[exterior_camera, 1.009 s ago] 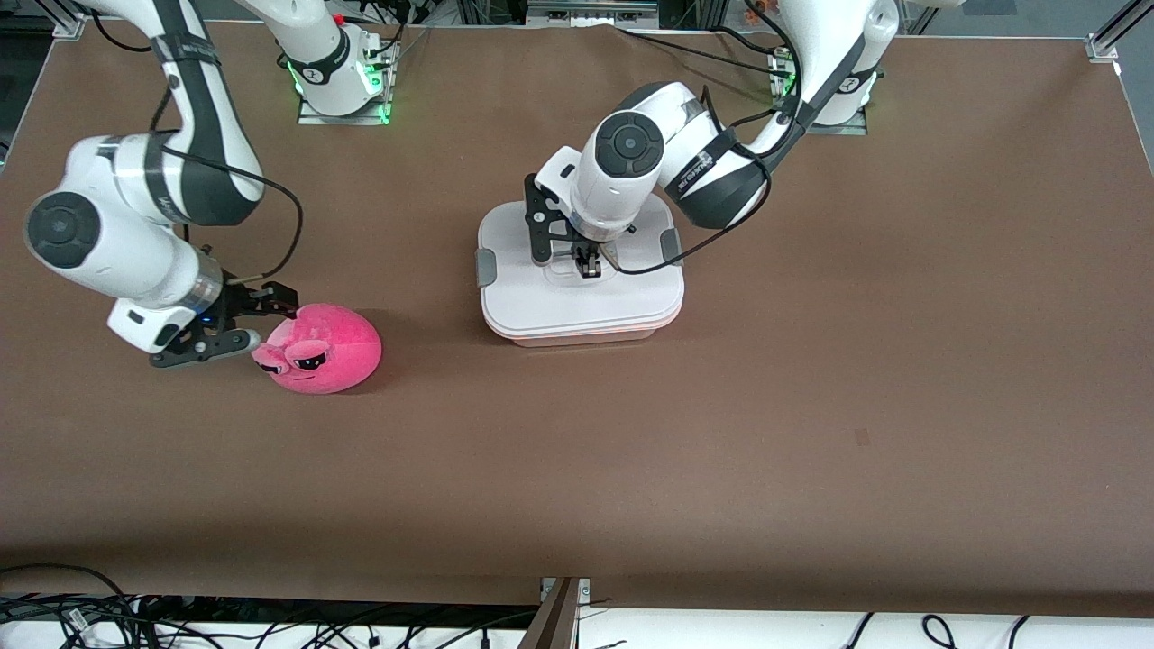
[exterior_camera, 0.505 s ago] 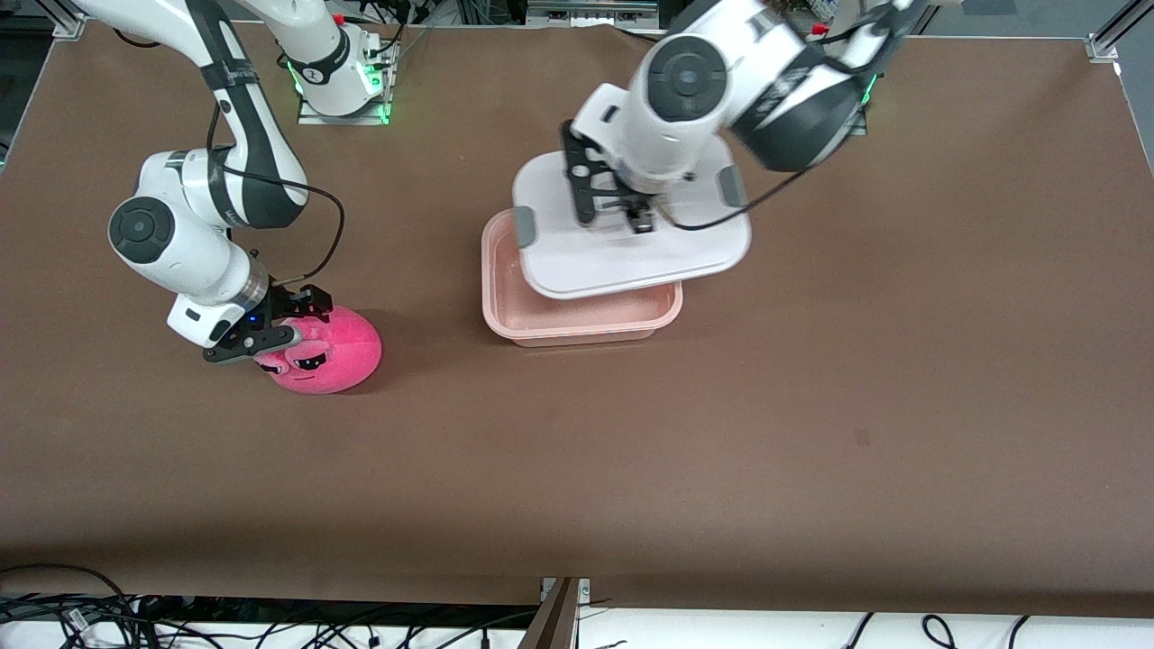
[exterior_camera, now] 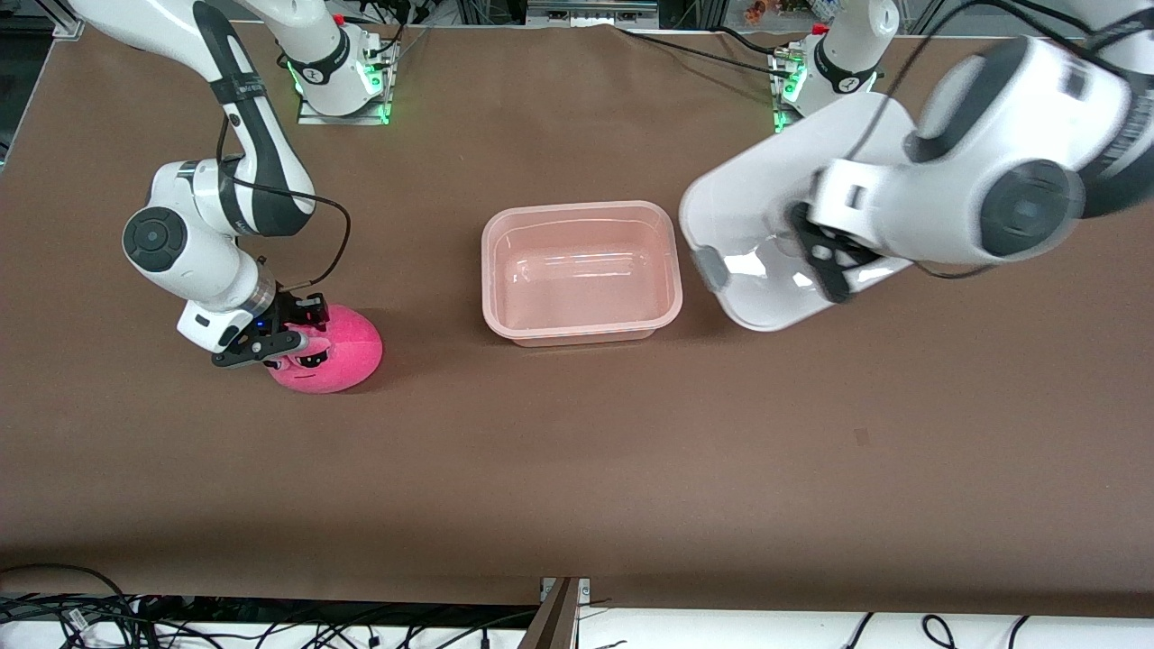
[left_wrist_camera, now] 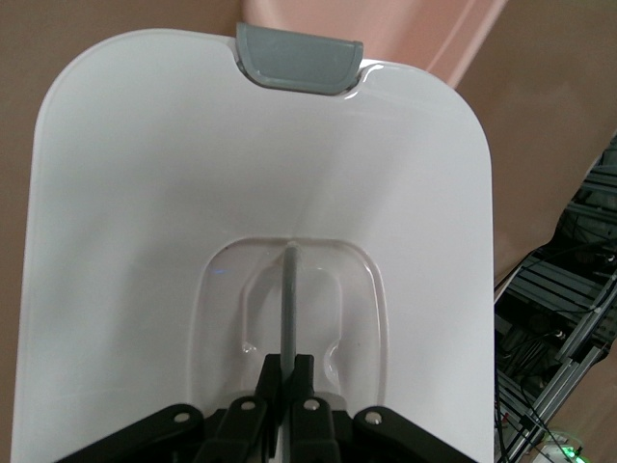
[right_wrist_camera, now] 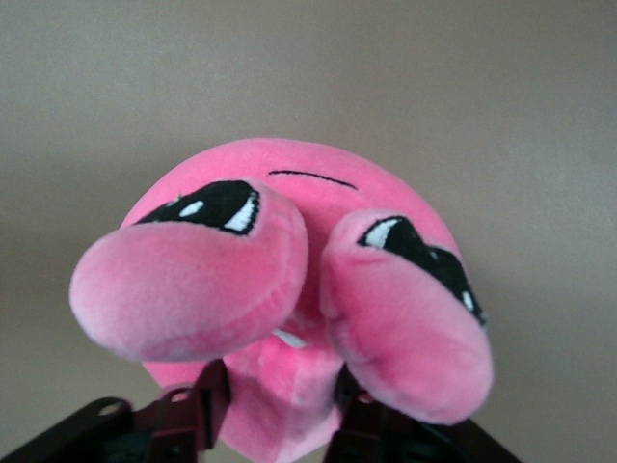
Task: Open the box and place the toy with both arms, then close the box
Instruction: 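Lift the lid off with the left gripper while the right gripper reaches the toy, then grasp the pink plush toy with the right gripper, then carry the pink toy over the pink tub with the right gripper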
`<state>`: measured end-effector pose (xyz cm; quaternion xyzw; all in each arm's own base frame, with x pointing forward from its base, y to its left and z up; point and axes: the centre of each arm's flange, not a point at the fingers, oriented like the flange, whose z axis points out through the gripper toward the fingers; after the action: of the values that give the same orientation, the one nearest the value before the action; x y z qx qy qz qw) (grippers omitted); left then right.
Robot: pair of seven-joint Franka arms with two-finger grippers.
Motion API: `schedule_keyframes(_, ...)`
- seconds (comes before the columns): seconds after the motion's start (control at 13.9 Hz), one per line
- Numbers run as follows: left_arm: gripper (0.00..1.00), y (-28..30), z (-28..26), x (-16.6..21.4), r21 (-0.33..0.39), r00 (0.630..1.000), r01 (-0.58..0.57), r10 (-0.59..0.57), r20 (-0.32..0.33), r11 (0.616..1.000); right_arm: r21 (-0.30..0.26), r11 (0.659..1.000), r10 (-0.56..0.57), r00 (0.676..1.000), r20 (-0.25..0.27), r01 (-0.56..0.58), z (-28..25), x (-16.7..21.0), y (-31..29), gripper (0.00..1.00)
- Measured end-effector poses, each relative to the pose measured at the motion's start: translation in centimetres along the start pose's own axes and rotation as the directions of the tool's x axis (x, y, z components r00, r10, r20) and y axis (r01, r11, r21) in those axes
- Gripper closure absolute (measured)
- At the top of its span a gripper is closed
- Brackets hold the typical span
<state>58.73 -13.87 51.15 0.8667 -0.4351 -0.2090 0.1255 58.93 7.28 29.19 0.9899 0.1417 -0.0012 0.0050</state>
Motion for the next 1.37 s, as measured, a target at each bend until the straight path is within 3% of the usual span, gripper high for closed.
schedule_keyframes(0.14, 0.93, -3.4, -0.8, -3.3, 0.017, 1.0, -0.021, 0.022, -0.01, 1.0, -0.002, 1.0, -0.017, 1.0, -0.01, 0.017, -0.2, 0.2, 0.0, 0.78)
schedule_keyframes(0.29, 0.93, -4.9, -1.3, -4.6, 0.033, 0.993, -0.118, 0.119, -0.02, 0.992, -0.005, 0.998, -0.06, 0.998, -0.029, 0.06, -0.9, 0.7, -0.2, 0.92)
schedule_keyframes(0.5, 0.93, -6.3, -1.5, -5.1, 0.088, 0.969, -0.247, 0.246, 0.021, 0.965, -0.011, 0.992, -0.129, 0.989, -0.066, 0.128, -2.5, 1.9, -1.1, 0.93)
schedule_keyframes(0.72, 0.93, -6.7, -1.6, -5.2, 0.104, 0.96, -0.28, 0.277, 0.042, 0.954, -0.013, 0.983, -0.183, 0.977, -0.109, 0.182, -4.9, 3.5, -3.3, 0.93)
schedule_keyframes(0.94, 0.93, -6.4, -1.6, -4.9, 0.106, 0.957, -0.29, 0.286, 0.044, 0.951, 0.013, 0.953, -0.302, 0.95, -0.083, 0.304, -9.6, 5.1, -7.8, 0.93)
schedule_keyframes(1.15, 0.93, -6.3, -1.6, -4.8, 0.107, 0.956, -0.292, 0.288, 0.044, 0.951, 0.028, 0.869, -0.492, 0.869, -0.055, 0.494, -15.0, 5.9, -13.1, 0.93)
schedule_keyframes(1.37, 0.93, -6.3, -1.7, -4.8, 0.108, 0.957, -0.291, 0.288, 0.044, 0.951, 0.03, 0.741, -0.67, 0.741, -0.05, 0.671, -17.9, 5.7, -17.7, 0.93)
